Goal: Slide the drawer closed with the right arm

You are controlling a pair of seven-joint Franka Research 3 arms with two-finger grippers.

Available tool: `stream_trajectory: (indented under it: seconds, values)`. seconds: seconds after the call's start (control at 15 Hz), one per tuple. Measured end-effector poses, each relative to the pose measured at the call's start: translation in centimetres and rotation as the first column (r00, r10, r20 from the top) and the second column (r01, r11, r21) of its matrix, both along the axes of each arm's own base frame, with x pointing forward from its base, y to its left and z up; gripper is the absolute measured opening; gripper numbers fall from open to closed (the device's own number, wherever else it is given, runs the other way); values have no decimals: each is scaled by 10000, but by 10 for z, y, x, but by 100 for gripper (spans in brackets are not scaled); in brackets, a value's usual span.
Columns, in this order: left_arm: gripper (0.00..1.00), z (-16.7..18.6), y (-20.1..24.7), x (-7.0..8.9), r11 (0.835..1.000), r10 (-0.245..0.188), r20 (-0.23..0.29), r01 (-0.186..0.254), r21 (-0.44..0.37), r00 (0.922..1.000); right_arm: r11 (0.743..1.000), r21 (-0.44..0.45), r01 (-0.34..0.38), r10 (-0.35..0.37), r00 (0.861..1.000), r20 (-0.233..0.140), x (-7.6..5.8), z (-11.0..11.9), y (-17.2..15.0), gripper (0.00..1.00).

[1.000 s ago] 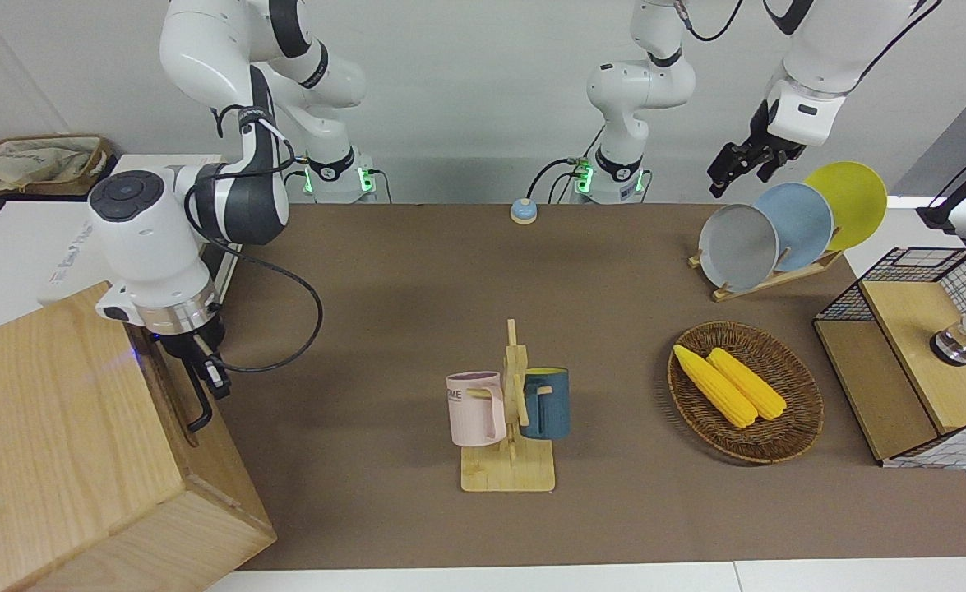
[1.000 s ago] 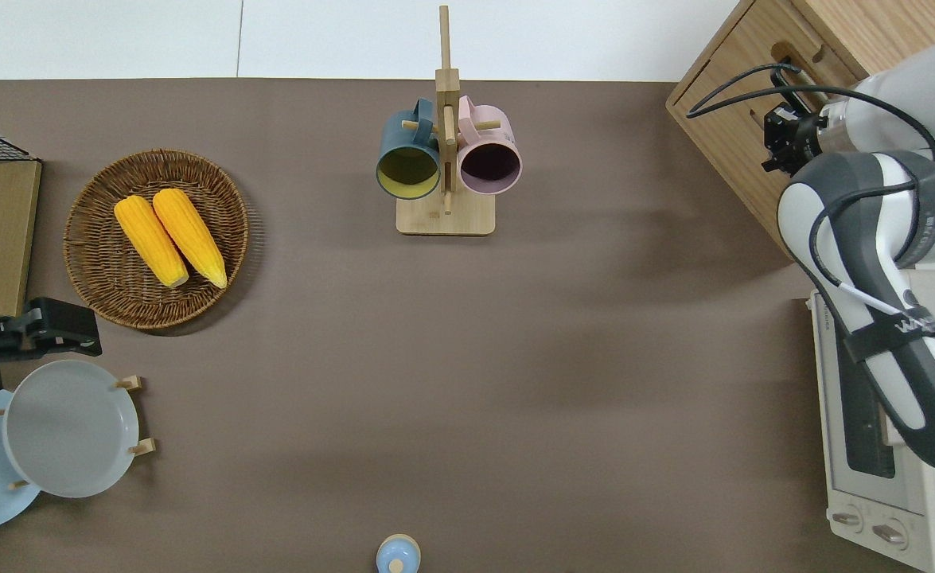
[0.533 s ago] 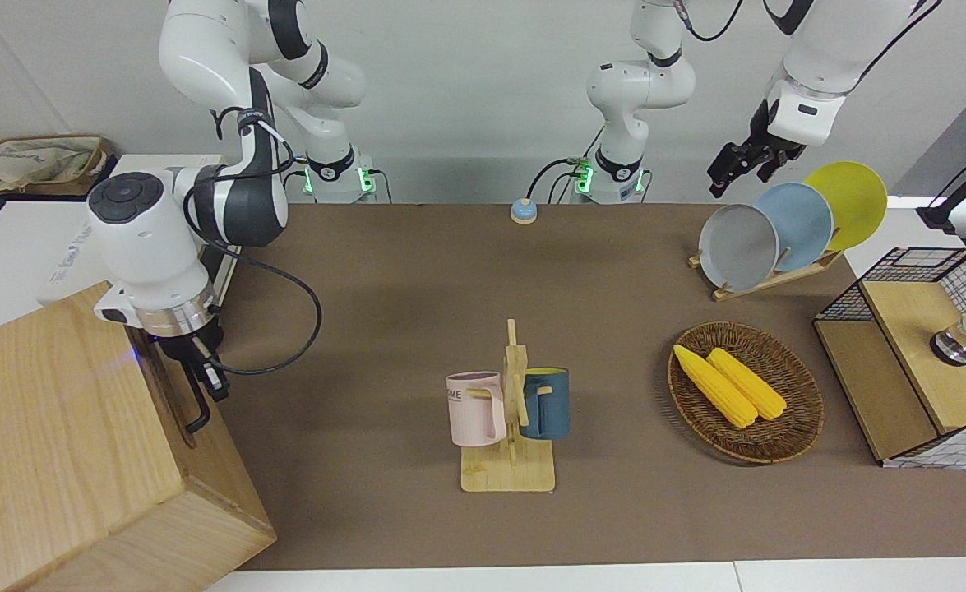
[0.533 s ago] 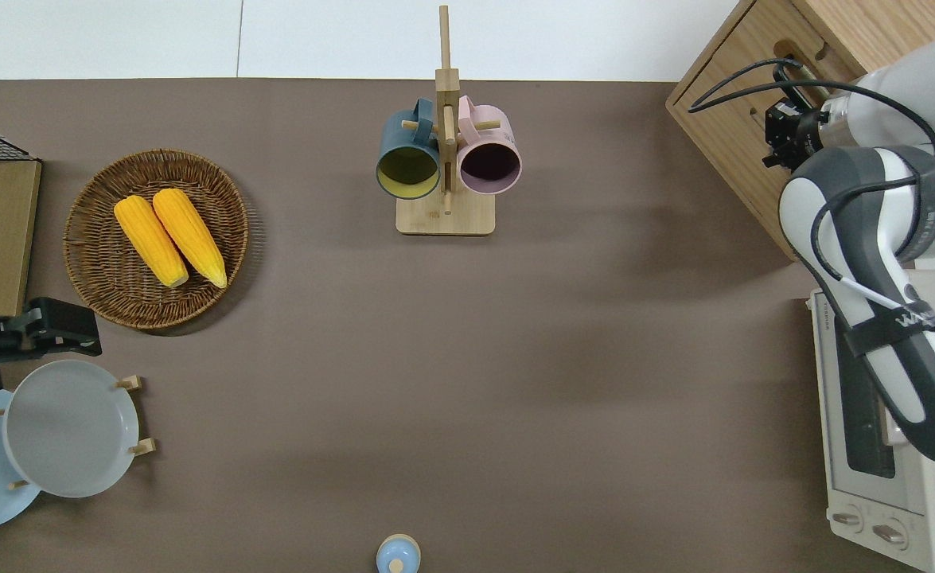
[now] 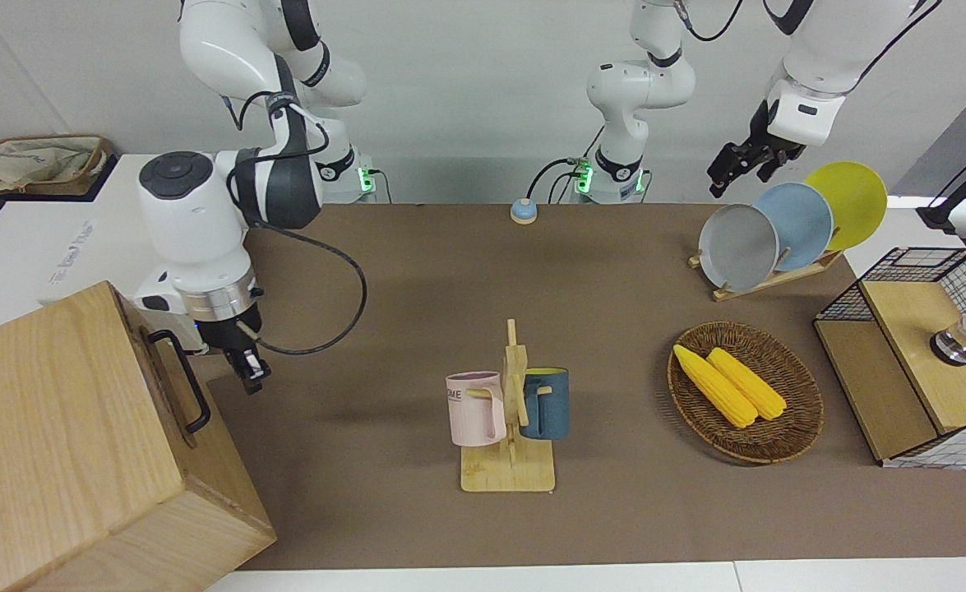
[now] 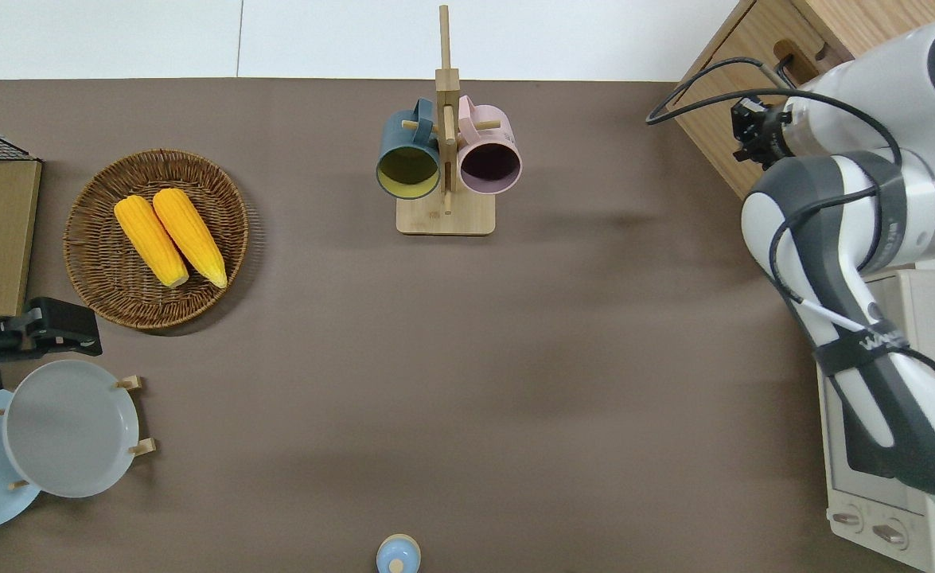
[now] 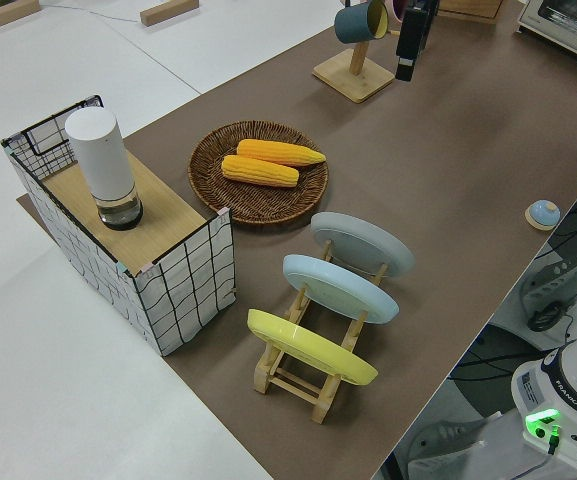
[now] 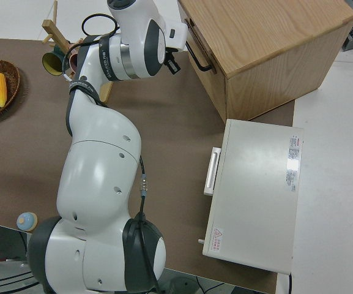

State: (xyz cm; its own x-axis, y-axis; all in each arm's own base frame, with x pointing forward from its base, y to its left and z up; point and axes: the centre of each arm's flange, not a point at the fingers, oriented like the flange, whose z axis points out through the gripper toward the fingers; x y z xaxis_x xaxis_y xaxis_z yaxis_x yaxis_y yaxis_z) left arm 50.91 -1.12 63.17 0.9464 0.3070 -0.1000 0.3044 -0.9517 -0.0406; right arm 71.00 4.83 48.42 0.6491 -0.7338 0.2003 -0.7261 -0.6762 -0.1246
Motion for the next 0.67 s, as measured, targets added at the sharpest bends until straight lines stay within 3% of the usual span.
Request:
stream_trajectory:
  seconds: [0.2, 0.33, 0.47, 0.67]
  values:
    - [100, 0, 0, 0, 10000, 0, 0, 0, 0, 10000, 9963, -196, -839, 834, 9962, -266, -22, 15, 40, 1]
    - [100, 0, 0, 0, 10000, 0, 0, 0, 0, 10000, 9792, -449, -1978, 1952, 9791, -569, -36, 24, 54, 4]
    - [100, 0, 0, 0, 10000, 0, 0, 0, 0, 10000, 9466, -643, -3158, 3106, 9472, -799, -47, 32, 60, 4]
    - [100, 0, 0, 0, 10000, 0, 0, 0, 0, 10000, 8734, -867, -4792, 4690, 8756, -1153, -63, 43, 71, 5]
